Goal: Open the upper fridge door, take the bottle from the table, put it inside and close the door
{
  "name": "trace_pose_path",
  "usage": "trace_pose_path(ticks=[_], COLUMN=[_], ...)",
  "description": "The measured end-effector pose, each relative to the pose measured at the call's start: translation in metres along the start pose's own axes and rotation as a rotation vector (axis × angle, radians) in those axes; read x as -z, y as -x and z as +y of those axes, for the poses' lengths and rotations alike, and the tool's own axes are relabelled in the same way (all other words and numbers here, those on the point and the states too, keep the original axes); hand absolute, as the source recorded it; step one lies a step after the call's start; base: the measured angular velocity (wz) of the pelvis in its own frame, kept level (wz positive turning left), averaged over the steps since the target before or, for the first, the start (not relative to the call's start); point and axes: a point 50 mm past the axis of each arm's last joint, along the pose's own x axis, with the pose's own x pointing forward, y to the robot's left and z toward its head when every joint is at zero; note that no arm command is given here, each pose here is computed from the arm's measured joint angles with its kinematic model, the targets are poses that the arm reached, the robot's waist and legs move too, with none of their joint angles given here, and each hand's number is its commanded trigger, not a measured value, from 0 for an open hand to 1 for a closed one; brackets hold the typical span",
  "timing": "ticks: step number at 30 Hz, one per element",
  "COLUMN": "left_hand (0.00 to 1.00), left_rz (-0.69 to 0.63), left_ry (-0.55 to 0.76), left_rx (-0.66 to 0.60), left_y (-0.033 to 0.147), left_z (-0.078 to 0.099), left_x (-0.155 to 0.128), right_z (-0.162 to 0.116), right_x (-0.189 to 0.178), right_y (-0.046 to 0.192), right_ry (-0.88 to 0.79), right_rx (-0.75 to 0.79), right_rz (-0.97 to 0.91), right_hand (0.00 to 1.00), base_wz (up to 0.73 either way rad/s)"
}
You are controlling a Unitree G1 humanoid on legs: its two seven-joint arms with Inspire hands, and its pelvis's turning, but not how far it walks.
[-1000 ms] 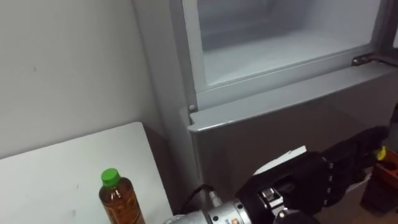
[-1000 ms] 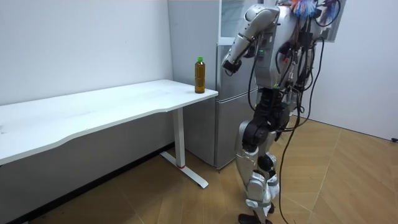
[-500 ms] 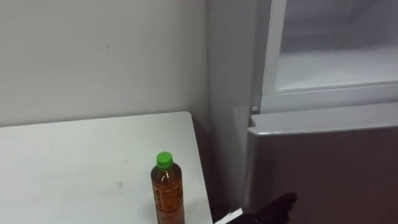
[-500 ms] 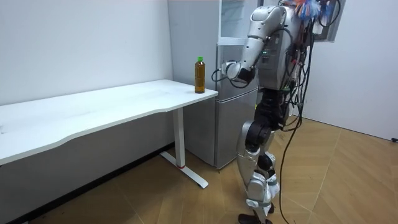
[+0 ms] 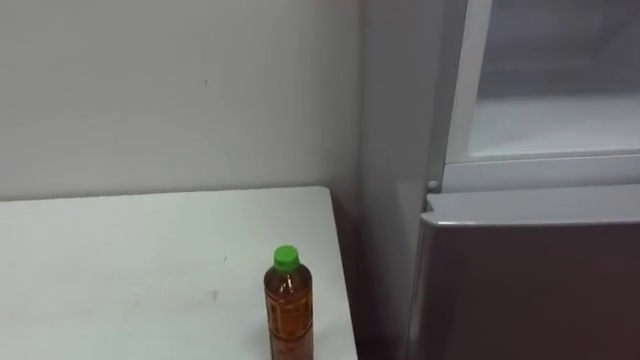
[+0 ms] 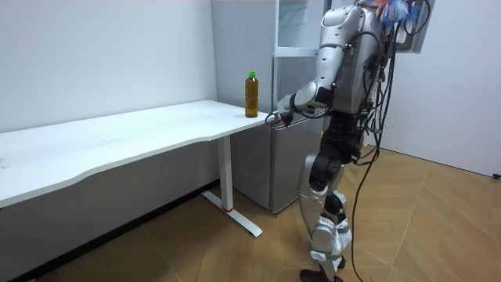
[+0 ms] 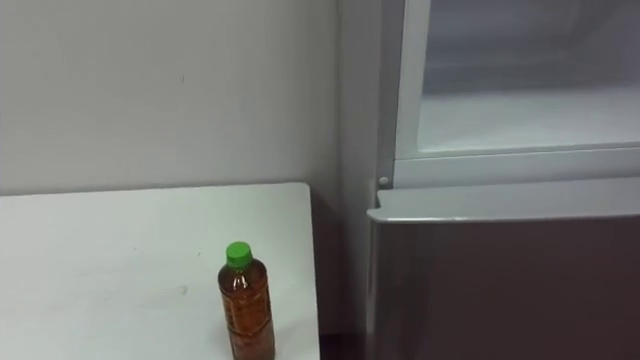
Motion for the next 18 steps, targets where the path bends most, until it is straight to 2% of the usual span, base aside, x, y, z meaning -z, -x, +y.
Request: trace_pose_path(ticks=[4,6,10,14,18], left_hand=[0.0,0.0,0.0,0.0,0.0], left_rz=[0.14,0.262,0.373,0.486,0.534], left_ry=[0.029,0.101,0.206,0.333,0.439], left_rx=[-0.104,-0.222,-0.397,-0.582,-0.709], left_y=[0.007,0.021,0.048,0.077,0.092], left_z=[0.014,0.024,0.033,0.03,0.024], left_x=[0.038,0.074,0.115,0.154,0.175], right_z=[0.001,0.001,-0.001,-0.003,-0.006], right_x=[0.002,0.008,0.016,0.02,0.027], right_y=[0.001,0.001,0.004,0.005,0.007], right_ry=[0.002,0.002,-0.005,-0.012,-0.047], right_rx=[-0.001,-0.001,0.009,0.015,0.03], right_rz=[-0.007,-0.008,-0.006,-0.018,-0.015], right_hand=[0.0,0.0,0.0,0.0,0.0], base_wz=[0.01,0.05,0.0,-0.02,-0.03])
